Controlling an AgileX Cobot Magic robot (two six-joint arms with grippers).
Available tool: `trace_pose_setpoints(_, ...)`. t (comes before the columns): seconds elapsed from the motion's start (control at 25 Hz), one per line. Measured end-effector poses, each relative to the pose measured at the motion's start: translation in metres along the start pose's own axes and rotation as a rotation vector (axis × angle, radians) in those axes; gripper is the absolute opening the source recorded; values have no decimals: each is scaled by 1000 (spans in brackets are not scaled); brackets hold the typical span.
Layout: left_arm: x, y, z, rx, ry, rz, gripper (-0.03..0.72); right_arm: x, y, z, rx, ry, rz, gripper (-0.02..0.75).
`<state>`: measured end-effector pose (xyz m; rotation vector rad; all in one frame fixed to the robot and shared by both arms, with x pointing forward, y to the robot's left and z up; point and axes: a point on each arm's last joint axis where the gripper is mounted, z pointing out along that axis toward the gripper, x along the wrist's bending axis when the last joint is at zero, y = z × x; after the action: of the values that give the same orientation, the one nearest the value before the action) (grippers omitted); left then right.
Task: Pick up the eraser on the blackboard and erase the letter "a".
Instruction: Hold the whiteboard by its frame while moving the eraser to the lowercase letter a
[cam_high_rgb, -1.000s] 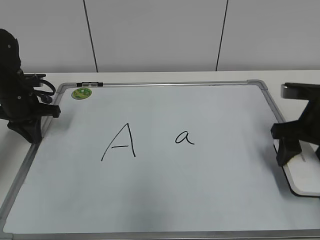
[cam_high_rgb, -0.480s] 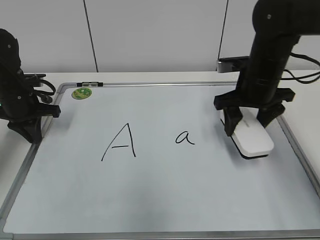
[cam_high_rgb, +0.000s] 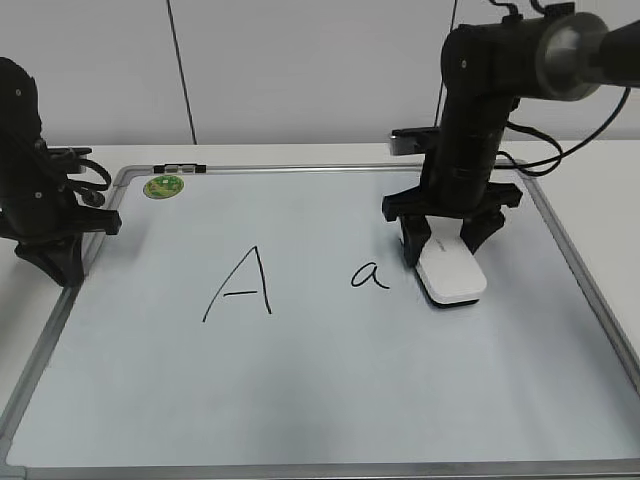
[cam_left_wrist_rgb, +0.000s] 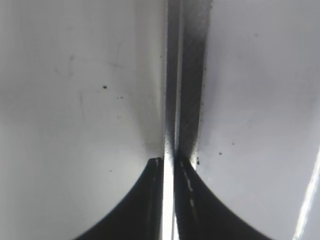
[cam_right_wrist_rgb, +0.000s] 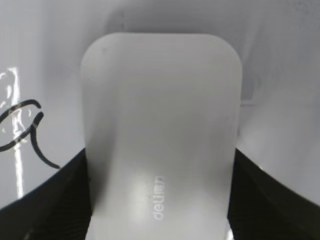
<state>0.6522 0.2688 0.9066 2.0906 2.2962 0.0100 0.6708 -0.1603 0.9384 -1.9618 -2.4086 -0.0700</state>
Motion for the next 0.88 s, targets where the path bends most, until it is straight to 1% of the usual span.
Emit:
trace_pose_setpoints(0.12, 0, 0, 0, 0, 0, 0, 39, 2, 4, 12, 23, 3, -2, 524)
trace_pose_setpoints(0.32, 1, 0, 0, 0, 0, -2, 39, 10, 6, 16, 43, -9, -26, 524)
trace_pose_setpoints(0.48, 1, 0, 0, 0, 0, -2, 39, 34, 4, 20, 43, -26, -89, 524)
trace_pose_setpoints(0.64, 1, 0, 0, 0, 0, -2, 39, 70, -1, 20, 31, -20, -171, 524)
trace_pose_setpoints(0.8, 1, 0, 0, 0, 0, -2, 39, 90, -4, 21, 34, 30, -205, 523)
trace_pose_setpoints(0.88, 1, 0, 0, 0, 0, -2, 39, 102, -7, 21, 39, 80, -216, 523)
